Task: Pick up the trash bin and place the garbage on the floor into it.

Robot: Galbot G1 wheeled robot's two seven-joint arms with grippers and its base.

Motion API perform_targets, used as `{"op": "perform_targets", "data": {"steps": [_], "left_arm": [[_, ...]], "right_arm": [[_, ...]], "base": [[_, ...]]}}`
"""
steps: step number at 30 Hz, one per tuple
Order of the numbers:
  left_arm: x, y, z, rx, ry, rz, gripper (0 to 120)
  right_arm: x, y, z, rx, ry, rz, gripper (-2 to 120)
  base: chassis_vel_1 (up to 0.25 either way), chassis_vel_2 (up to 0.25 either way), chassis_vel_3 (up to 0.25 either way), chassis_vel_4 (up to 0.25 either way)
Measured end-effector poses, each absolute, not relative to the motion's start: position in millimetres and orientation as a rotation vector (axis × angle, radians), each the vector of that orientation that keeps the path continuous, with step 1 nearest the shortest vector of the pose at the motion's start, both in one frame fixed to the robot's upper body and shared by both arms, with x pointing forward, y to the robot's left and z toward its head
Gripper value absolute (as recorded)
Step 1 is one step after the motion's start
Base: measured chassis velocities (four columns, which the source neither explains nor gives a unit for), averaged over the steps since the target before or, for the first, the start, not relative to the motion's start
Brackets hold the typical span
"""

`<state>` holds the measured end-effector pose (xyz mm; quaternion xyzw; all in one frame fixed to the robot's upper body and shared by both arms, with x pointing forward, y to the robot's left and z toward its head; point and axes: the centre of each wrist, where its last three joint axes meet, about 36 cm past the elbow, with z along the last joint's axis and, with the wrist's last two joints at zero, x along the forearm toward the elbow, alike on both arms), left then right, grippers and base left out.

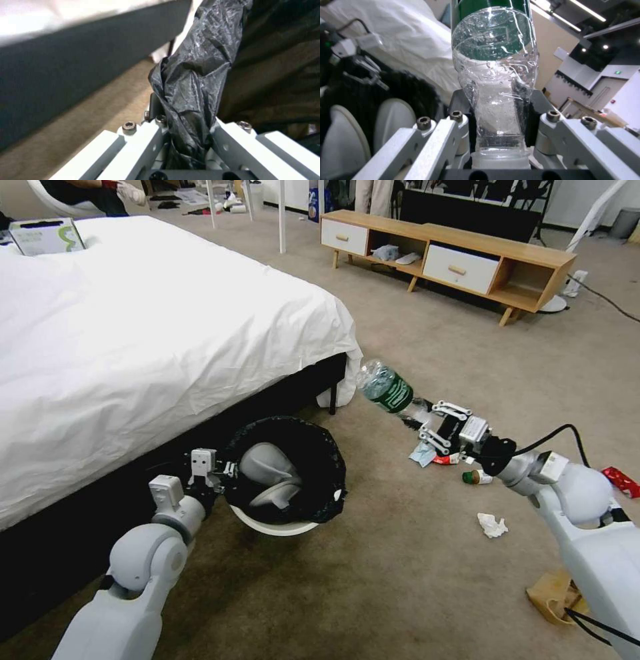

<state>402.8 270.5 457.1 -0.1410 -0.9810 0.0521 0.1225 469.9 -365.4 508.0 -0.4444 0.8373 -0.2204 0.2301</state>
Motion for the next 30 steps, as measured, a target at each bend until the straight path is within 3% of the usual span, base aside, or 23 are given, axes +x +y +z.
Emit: {"op": "perform_targets", "data": {"steps": [15, 30], "left_arm": [[432, 205, 442, -0.613, -2.705, 0.466, 2], [446, 176, 430, -0.679, -2.65, 0.53, 2]], "right_arm": [[470, -349, 492, -1.3, 2.301, -0.568, 24], [471, -331, 470, -1.389, 2.302, -0.546, 24]], "base": [[0.0, 0.0, 0.0, 0.0], [0.0, 0.0, 0.0, 0.0]]}}
